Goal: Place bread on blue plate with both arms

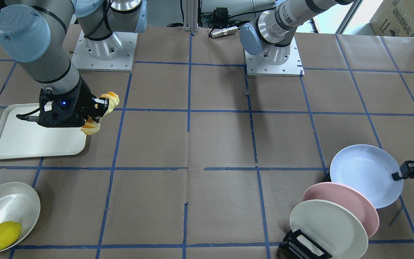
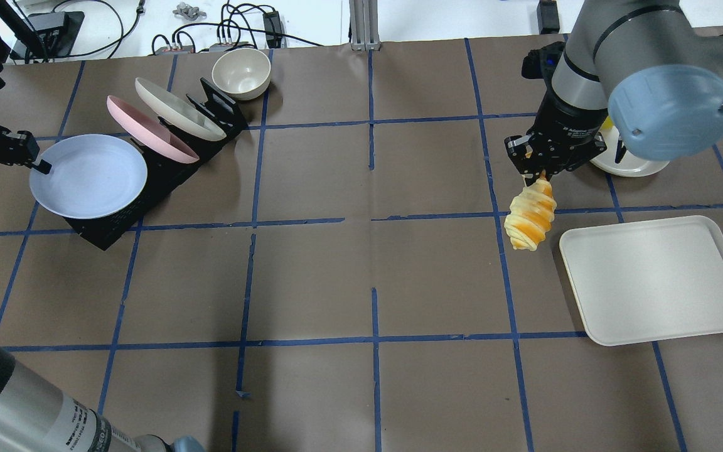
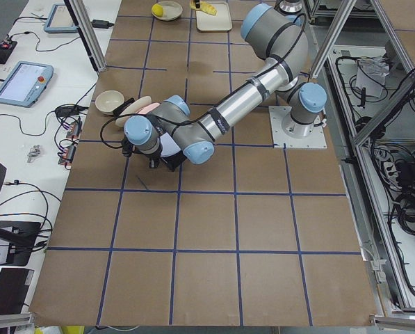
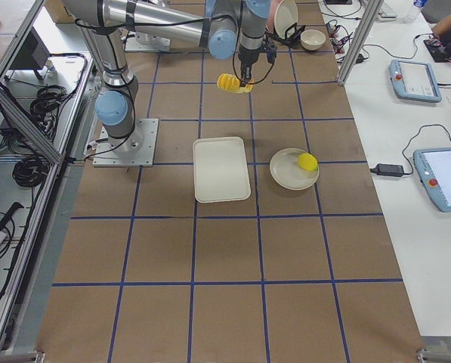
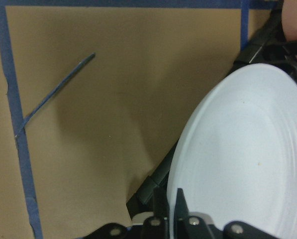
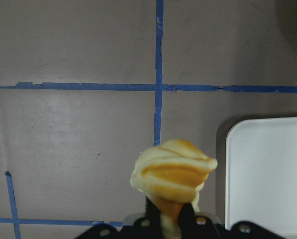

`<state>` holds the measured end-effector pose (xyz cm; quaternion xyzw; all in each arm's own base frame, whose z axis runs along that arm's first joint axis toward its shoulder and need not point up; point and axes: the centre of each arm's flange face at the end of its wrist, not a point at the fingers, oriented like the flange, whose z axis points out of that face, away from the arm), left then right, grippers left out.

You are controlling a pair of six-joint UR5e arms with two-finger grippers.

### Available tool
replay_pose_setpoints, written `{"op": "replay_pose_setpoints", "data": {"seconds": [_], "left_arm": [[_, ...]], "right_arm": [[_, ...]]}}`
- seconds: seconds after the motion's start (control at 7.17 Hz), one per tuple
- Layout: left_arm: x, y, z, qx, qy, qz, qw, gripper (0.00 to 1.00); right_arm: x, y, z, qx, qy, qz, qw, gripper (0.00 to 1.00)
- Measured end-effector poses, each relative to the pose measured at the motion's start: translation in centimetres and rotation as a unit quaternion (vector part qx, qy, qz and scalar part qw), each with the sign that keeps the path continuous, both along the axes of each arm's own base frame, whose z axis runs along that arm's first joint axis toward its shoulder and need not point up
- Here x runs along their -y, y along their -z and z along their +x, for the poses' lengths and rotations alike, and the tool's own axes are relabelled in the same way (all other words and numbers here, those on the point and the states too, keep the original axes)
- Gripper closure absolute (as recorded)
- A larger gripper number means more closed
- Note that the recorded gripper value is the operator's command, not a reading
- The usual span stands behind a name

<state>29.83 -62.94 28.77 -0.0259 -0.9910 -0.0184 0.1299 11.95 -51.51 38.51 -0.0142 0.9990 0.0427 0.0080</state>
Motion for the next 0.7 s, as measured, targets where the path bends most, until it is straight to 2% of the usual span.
{"op": "replay_pose_setpoints", "data": {"seconds": [0.28,0.42,0.7], "left_arm": [[-3.3,-5.0,-1.4,-0.001,0.002,0.027,0.9996,0.95],[-5.2,-7.9,-3.6,-0.003,-0.010,0.038,0.9992,0.96],[-7.9,-11.5,-11.2,0.006,-0.028,0.050,0.9983,0.96]], "right_arm": [[0.0,0.1,0.0,0.000,-0.001,0.001,1.0000,0.77],[0.0,0.1,0.0,0.000,-0.001,0.001,1.0000,0.77],[0.0,0.2,0.0,0.000,-0.001,0.001,1.0000,0.76]]}}
